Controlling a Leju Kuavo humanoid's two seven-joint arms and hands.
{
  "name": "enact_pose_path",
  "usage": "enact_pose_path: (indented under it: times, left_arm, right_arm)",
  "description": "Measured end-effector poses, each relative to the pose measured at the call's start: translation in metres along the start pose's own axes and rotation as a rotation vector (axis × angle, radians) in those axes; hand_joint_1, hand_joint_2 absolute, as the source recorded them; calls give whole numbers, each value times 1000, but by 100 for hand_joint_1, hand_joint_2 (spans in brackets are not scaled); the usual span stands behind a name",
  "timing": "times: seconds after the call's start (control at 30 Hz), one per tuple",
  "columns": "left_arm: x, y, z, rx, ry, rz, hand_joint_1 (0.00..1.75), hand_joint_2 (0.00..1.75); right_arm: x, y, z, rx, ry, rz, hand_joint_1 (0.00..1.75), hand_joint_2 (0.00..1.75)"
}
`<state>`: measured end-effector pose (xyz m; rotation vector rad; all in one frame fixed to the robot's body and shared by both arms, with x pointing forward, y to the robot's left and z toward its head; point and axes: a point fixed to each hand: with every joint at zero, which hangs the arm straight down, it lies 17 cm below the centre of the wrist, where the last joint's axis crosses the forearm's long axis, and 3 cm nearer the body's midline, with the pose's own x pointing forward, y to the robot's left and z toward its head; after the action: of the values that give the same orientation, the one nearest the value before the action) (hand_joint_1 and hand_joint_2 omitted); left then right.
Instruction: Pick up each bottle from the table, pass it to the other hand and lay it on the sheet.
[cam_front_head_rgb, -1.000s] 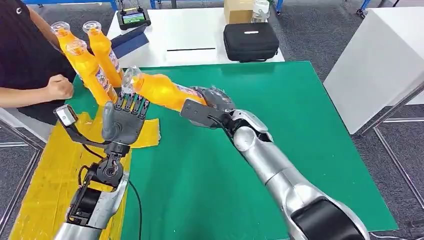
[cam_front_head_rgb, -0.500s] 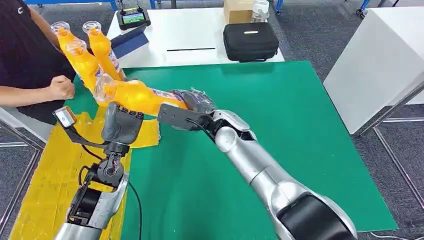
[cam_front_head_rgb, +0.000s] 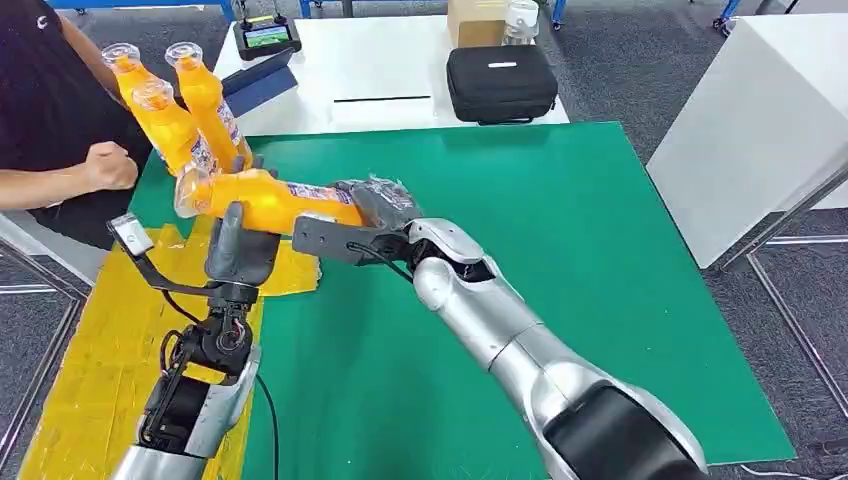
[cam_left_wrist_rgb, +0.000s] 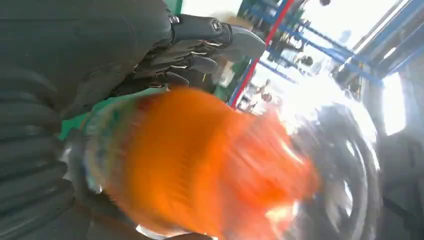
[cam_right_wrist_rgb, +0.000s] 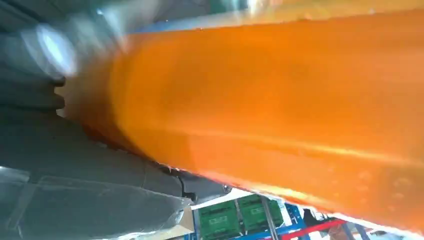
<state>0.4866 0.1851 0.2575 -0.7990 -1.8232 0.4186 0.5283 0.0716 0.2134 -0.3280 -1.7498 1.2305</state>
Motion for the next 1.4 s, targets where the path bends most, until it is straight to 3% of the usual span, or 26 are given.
enact_pose_path:
  times: [0.17,0.63,1.4]
  left_arm:
    - [8,-3,-1,32,-43,-112,0,175]
    - [7,0,1,69,-48,-143,0,175]
    - [-26,-4,2,86,95,66,0,175]
  right_arm:
    - [9,19,0,66,17,39,175,175]
    - [24,33,0,129,61,104,175,175]
    - [19,41,3,148,81,144,175,175]
